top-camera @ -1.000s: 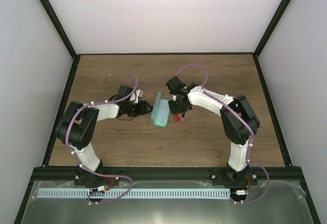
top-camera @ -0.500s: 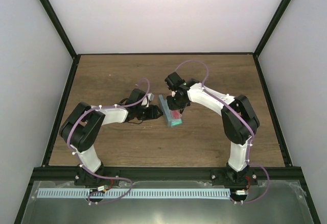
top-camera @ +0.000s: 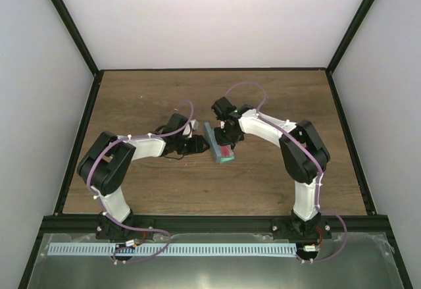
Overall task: Organize the sunglasses
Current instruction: Place the sunglasses in the sunglasses case.
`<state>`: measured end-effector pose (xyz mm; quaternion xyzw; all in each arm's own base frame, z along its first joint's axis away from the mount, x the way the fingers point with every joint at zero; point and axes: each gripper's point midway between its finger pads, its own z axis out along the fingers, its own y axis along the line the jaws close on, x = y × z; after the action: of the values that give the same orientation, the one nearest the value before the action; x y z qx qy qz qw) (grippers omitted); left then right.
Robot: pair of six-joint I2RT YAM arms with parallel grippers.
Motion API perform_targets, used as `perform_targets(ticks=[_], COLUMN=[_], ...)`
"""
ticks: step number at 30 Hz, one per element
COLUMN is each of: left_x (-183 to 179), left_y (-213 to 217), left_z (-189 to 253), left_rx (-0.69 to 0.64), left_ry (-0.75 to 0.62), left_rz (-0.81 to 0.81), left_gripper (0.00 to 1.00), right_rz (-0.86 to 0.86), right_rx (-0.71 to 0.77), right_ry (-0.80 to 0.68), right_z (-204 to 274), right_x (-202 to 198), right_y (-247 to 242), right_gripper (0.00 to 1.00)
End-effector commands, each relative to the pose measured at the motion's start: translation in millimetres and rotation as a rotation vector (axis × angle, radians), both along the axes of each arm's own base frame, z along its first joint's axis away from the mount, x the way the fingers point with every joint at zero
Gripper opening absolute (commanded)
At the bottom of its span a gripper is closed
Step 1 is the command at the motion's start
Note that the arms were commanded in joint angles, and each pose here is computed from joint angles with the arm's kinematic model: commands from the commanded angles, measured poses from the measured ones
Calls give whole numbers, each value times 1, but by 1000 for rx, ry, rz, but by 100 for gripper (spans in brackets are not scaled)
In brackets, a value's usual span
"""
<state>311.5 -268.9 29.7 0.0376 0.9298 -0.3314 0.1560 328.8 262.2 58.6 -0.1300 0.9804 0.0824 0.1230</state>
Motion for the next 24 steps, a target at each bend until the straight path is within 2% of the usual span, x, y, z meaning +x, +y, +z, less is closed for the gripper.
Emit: perform_targets(ticks=[1,18,24], left_x=[-37,-40,-37], left_y=[23,24,22], left_z=[-49,-53,-53], left_rx=[139,155,151], left_ry=[169,179,176], left_rz=[-2,-23,-27], left_gripper=[58,58,58], right_rz=[4,59,81], right_rx=[15,-95,-99], right_ry=[17,-15,26], right_z=[-11,-27,-39], right_x=[0,10,3], right_y=[9,-2,-2], right_gripper=[13,12,17])
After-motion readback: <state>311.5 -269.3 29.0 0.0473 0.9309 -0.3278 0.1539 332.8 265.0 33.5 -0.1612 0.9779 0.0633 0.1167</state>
